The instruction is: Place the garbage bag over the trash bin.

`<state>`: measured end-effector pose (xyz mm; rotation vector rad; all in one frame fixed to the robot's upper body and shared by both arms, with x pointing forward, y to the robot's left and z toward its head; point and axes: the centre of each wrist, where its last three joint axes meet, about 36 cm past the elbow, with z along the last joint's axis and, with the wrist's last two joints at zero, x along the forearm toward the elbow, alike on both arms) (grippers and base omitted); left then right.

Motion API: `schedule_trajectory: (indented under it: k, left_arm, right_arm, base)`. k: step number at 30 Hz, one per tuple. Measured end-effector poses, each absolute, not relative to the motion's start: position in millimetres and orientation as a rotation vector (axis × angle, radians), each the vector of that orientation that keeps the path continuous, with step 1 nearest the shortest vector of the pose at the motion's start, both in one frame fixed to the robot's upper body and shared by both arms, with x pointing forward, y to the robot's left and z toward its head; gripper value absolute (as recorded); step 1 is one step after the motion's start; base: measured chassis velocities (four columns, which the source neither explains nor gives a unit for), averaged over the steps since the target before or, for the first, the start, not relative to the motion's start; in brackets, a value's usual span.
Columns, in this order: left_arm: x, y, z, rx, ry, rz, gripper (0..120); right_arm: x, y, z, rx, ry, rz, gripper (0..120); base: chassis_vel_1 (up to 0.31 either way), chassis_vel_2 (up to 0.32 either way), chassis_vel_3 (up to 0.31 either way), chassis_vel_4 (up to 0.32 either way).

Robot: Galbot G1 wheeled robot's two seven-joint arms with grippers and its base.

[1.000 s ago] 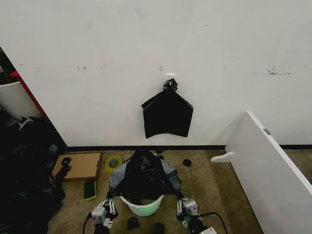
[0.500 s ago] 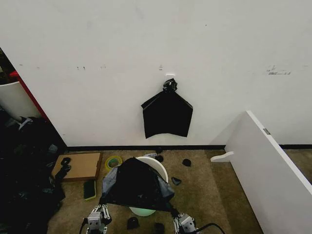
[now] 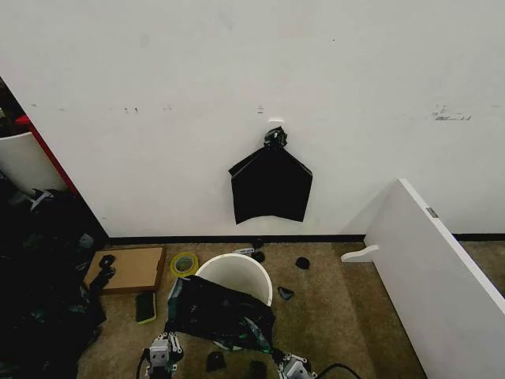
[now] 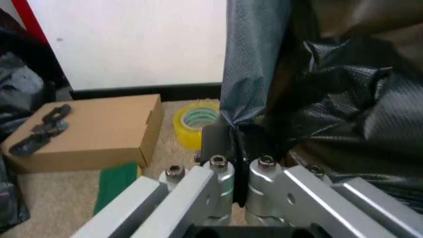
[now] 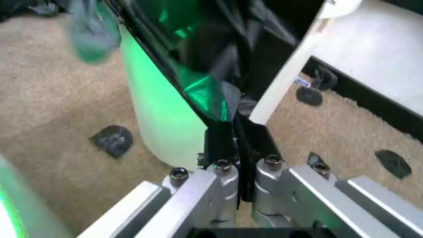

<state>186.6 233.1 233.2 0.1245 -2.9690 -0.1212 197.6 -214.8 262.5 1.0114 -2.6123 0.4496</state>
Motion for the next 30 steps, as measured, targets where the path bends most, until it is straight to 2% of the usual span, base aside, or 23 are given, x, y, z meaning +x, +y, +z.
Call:
schedule_trajectory:
  k: [8, 16, 19, 21, 22, 26, 27, 30]
  left_arm:
    - [191.6, 232.1, 231.0, 0.130, -2.919, -0.100, 0]
    - [188.0, 233.9, 242.6, 0.051, -2.957, -0.028, 0]
    - [184.8, 236.1, 251.8, -0.004, -2.959, -0.015, 15]
    - [184.2, 236.9, 253.8, -0.024, -2.961, -0.011, 18]
    - [183.2, 239.6, 257.5, -0.074, -2.964, -0.005, 23]
    - [179.4, 251.1, 268.2, -0.288, -2.960, 0.005, 38]
    - [179.4, 251.1, 268.2, -0.288, -2.960, 0.005, 38]
    - [178.4, 262.3, 270.6, -0.416, -2.942, 0.006, 52]
  right_arm:
    - [220.5, -235.9, 231.1, 1.149, -2.649, 0.296, 0]
    - [232.3, -248.6, 231.4, 1.414, -2.621, 0.117, 1]
    - [238.5, -263.6, 234.3, 1.524, -2.569, 0.087, 15]
    - [240.2, -267.7, 235.0, 1.545, -2.558, 0.084, 18]
    - [242.3, -273.3, 236.4, 1.570, -2.545, 0.083, 25]
    - [247.2, -287.3, 240.2, 1.624, -2.514, 0.097, 39]
    - [247.2, -287.3, 240.2, 1.624, -2.514, 0.097, 39]
    - [249.0, -292.6, 243.4, 1.633, -2.519, 0.109, 52]
  base:
    - [0.000, 0.000, 0.000, 0.000]
    - [0.000, 0.000, 0.000, 0.000]
    - [0.000, 0.000, 0.000, 0.000]
    - [0.000, 0.000, 0.000, 0.000]
    - [0.000, 0.000, 0.000, 0.000]
    - [0.000, 0.000, 0.000, 0.000]
    - [0.000, 0.000, 0.000, 0.000]
    - [0.000, 0.000, 0.000, 0.000]
